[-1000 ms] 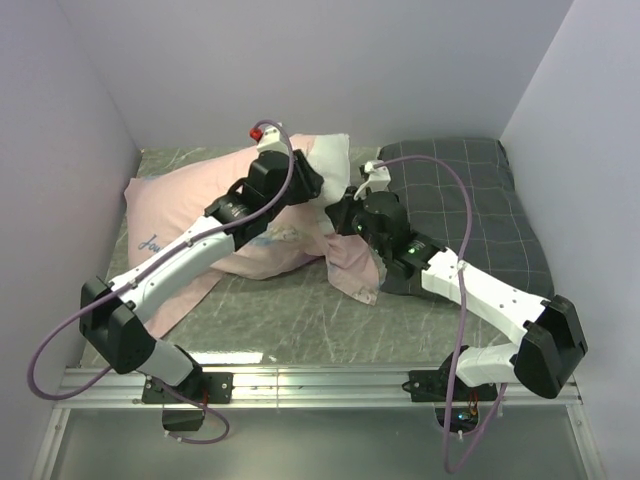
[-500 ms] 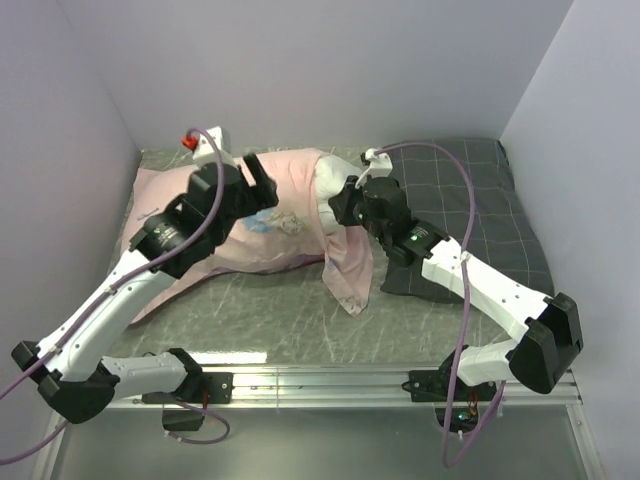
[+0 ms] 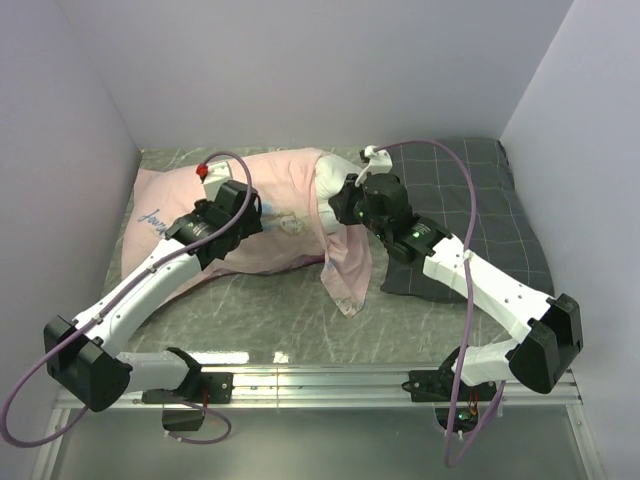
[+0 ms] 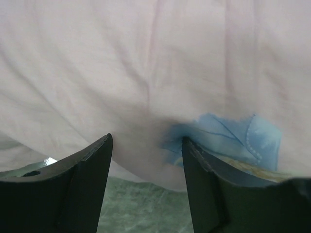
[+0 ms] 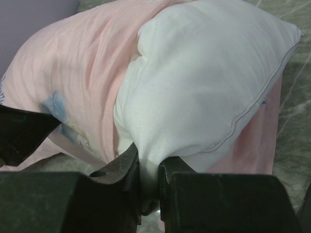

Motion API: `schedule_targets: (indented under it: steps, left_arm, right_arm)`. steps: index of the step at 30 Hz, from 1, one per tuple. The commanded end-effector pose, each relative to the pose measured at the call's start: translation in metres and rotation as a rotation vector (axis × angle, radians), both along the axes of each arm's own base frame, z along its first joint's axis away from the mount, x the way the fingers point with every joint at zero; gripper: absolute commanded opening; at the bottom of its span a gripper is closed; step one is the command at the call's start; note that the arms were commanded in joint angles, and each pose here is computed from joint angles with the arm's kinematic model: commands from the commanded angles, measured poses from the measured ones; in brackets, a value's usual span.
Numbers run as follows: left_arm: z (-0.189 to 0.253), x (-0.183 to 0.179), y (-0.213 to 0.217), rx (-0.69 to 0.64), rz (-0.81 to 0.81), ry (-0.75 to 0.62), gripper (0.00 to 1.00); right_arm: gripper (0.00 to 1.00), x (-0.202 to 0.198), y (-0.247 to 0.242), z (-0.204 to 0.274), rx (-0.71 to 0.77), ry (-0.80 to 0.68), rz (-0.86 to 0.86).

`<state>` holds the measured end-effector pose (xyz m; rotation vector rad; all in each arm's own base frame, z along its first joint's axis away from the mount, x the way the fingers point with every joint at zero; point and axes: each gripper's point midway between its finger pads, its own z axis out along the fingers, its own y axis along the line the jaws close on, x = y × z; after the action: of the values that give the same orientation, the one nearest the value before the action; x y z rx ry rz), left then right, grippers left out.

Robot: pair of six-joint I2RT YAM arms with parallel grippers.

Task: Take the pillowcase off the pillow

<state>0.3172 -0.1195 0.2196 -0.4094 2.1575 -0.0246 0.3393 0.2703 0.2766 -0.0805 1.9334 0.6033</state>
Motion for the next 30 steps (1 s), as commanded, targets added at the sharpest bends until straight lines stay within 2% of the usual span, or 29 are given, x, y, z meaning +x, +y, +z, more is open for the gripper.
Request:
schedule_targets:
  steps: [1, 2, 4, 5, 6, 7, 13, 15, 16, 18, 19, 20, 21, 23, 25, 28, 30]
  left_arm:
    - [0.014, 0.017, -0.002, -0.069, 0.005, -0.089, 0.63]
    - [0.014, 0.018, 0.001, -0.068, 0.004, -0.089, 0.5]
    - [0.017, 0.021, 0.007, -0.066, 0.017, -0.089, 0.33]
    - [0.021, 0.023, 0.01, -0.063, 0.02, -0.097, 0.18]
    - [0.024, 0.025, 0.016, -0.056, 0.033, -0.101, 0.12]
    - [0.029, 0.026, 0.019, -0.055, 0.039, -0.109, 0.01]
    - [0.045, 0.03, 0.046, -0.047, 0.081, -0.14, 0.0]
    - [0.051, 0.026, 0.033, -0.091, -0.004, -0.15, 0.0]
    - [0.058, 0.028, 0.024, -0.123, -0.05, -0.18, 0.01]
    - [0.061, 0.017, 0.005, -0.201, -0.148, -0.199, 0.35]
    - [0.065, 0.017, 0.001, -0.226, -0.161, -0.226, 0.5]
    - [0.054, 0.013, 0.0, -0.236, -0.17, -0.211, 0.69]
    - [0.055, 0.009, -0.004, -0.263, -0.181, -0.219, 0.75]
    - [0.045, 0.008, -0.006, -0.273, -0.188, -0.209, 0.8]
    - [0.03, 0.01, -0.009, -0.277, -0.186, -0.179, 0.8]
    - [0.017, 0.02, -0.016, -0.29, -0.184, -0.165, 0.75]
    - [0.01, 0.027, -0.016, -0.288, -0.167, -0.164, 0.68]
  right_arm:
    - [0.0, 0.007, 0.006, 0.07, 0.104, -0.155, 0.004]
    - [0.0, 0.007, 0.004, 0.071, 0.103, -0.158, -0.002]
    - [0.0, 0.007, 0.002, 0.074, 0.097, -0.165, -0.008]
    - [0.0, 0.007, 0.002, 0.075, 0.095, -0.166, -0.009]
    - [0.0, 0.008, -0.001, 0.075, 0.089, -0.168, -0.017]
    - [0.0, 0.007, -0.001, 0.078, 0.091, -0.173, -0.018]
    - [0.0, 0.008, -0.007, 0.084, 0.087, -0.179, -0.026]
    - [0.0, 0.007, -0.007, 0.084, 0.089, -0.174, -0.022]
    - [0.0, 0.007, -0.008, 0.085, 0.092, -0.176, -0.023]
    - [0.0, 0.007, -0.006, 0.084, 0.097, -0.17, -0.017]
    - [0.0, 0.007, -0.006, 0.083, 0.096, -0.169, -0.017]
    - [0.0, 0.007, -0.005, 0.082, 0.096, -0.165, -0.014]
    - [0.0, 0.007, -0.003, 0.081, 0.095, -0.16, -0.01]
    - [0.0, 0.006, -0.002, 0.08, 0.096, -0.158, -0.005]
    - [0.0, 0.006, -0.002, 0.082, 0.095, -0.16, -0.005]
    - [0.0, 0.007, -0.004, 0.083, 0.09, -0.161, -0.013]
    - [0.0, 0.007, -0.006, 0.084, 0.082, -0.163, -0.019]
